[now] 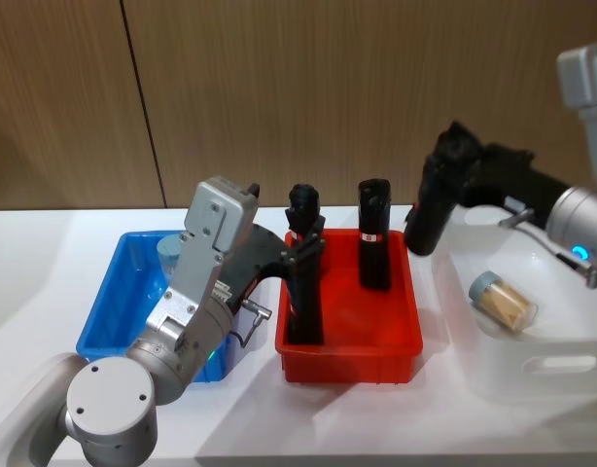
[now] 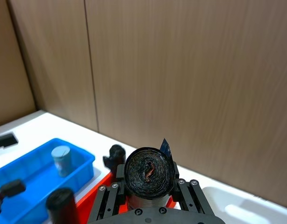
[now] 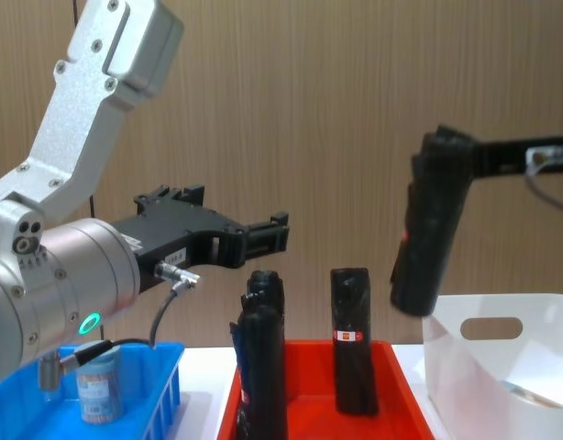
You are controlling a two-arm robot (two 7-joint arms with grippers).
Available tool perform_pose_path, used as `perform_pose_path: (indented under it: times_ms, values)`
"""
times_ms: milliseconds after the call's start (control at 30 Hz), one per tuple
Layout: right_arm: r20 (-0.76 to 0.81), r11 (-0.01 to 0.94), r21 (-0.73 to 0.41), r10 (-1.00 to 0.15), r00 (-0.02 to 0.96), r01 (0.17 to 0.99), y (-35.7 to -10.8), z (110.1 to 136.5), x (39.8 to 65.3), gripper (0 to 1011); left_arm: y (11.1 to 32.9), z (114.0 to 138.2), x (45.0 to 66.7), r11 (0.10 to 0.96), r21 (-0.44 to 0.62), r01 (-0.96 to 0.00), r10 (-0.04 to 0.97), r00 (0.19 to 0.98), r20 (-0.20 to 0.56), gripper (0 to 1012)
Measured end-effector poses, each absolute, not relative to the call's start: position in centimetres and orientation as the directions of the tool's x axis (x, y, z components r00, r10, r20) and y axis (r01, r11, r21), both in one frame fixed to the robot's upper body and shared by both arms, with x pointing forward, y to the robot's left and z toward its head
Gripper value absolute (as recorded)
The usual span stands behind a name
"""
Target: Pick the cotton swabs from the blue box and place them into the white box.
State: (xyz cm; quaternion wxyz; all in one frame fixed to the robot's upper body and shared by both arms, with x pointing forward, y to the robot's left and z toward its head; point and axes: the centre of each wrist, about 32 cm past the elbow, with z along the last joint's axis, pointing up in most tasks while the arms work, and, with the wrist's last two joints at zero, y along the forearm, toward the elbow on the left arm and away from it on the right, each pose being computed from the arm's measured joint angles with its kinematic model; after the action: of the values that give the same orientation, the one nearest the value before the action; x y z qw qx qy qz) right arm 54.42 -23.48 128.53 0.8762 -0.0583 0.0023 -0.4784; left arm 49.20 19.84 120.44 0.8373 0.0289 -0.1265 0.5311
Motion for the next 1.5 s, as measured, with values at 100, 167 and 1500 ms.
perform_pose_path:
  times_ms: [100,167,1500]
  values:
    - [0.063,0.524,-0.086,-0.846,0.529,0.847,-23.9,129.1,54.4,512,19.8,120.4,49.2,0.434,-0.086,-0.897,0.882,0.404,0.243,1004]
    - [0.072,0.512,-0.071,-0.853,0.517,0.856,-24.3,129.6,54.4,512,19.8,120.4,49.2,0.434,-0.086,-0.897,0.882,0.404,0.242,1004]
    - [0.164,0.314,-0.154,-0.927,0.337,0.937,-27.9,124.9,55.7,516,19.8,120.4,49.2,0.434,-0.086,-0.897,0.882,0.404,0.243,1004]
